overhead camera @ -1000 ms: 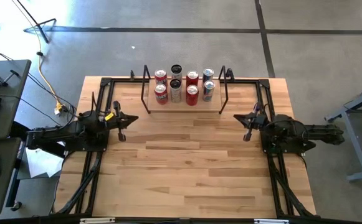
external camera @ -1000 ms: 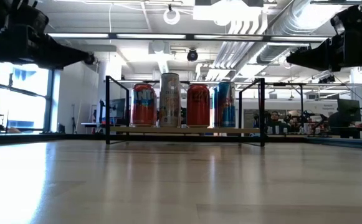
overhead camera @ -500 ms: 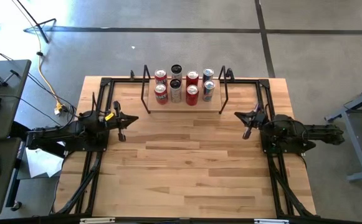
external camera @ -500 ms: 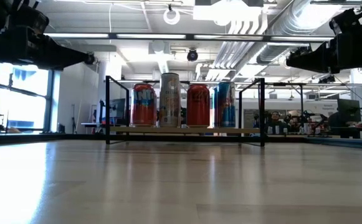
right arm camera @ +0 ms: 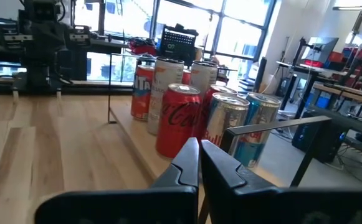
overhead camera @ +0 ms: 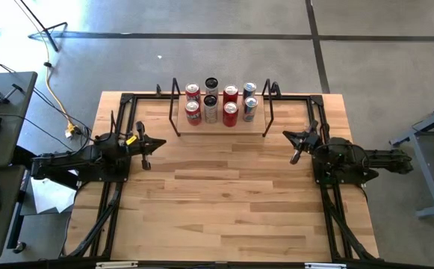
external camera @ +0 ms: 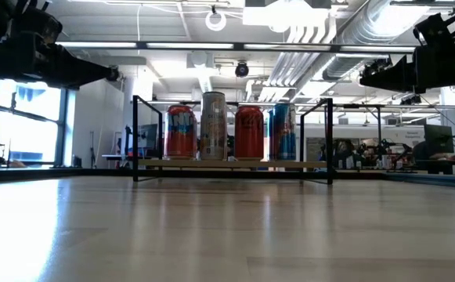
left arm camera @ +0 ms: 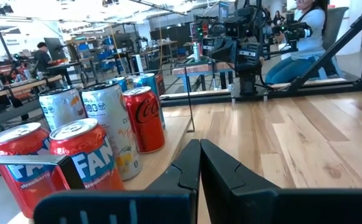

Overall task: Place canned beverage on shelf
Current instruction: Return to Home Position

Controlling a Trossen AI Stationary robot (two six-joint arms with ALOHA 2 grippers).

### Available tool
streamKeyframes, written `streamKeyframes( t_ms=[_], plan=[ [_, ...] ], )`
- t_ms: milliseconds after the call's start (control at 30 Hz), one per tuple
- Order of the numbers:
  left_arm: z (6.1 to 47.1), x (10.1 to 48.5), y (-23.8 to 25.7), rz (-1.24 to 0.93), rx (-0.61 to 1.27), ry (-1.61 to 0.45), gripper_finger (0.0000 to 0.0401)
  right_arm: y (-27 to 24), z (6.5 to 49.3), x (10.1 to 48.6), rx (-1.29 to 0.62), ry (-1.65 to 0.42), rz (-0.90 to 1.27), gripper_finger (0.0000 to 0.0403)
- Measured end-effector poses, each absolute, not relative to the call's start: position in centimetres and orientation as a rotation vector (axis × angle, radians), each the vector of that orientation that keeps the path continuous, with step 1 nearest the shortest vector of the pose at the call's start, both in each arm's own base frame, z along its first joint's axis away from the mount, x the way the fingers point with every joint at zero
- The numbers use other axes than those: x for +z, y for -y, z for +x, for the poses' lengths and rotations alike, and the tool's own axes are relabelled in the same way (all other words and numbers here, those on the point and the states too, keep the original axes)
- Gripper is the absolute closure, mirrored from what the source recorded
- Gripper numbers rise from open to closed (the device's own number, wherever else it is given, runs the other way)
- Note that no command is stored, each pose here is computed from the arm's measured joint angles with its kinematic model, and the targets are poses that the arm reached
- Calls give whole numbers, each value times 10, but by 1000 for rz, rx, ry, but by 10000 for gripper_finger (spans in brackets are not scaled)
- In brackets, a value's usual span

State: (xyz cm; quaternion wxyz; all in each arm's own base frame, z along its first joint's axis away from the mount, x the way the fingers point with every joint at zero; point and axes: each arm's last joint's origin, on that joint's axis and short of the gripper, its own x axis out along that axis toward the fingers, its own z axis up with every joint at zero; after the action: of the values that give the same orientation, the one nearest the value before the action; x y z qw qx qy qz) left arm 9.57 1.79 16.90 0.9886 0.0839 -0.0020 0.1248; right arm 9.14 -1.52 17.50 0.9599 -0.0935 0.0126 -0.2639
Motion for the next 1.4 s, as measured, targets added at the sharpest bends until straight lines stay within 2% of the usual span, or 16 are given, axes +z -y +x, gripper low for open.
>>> streamKeyframes(
  t_ms=[333,533,1400],
  plan=[
    [95,173,-19,154,284,41,398,15,91,175,-535,16,-36,403],
    [95,170,-18,-21,267,32,398,15,91,175,-530,3,-81,403],
    [96,170,-18,-48,264,35,398,15,92,175,-527,2,-85,403]
  ],
)
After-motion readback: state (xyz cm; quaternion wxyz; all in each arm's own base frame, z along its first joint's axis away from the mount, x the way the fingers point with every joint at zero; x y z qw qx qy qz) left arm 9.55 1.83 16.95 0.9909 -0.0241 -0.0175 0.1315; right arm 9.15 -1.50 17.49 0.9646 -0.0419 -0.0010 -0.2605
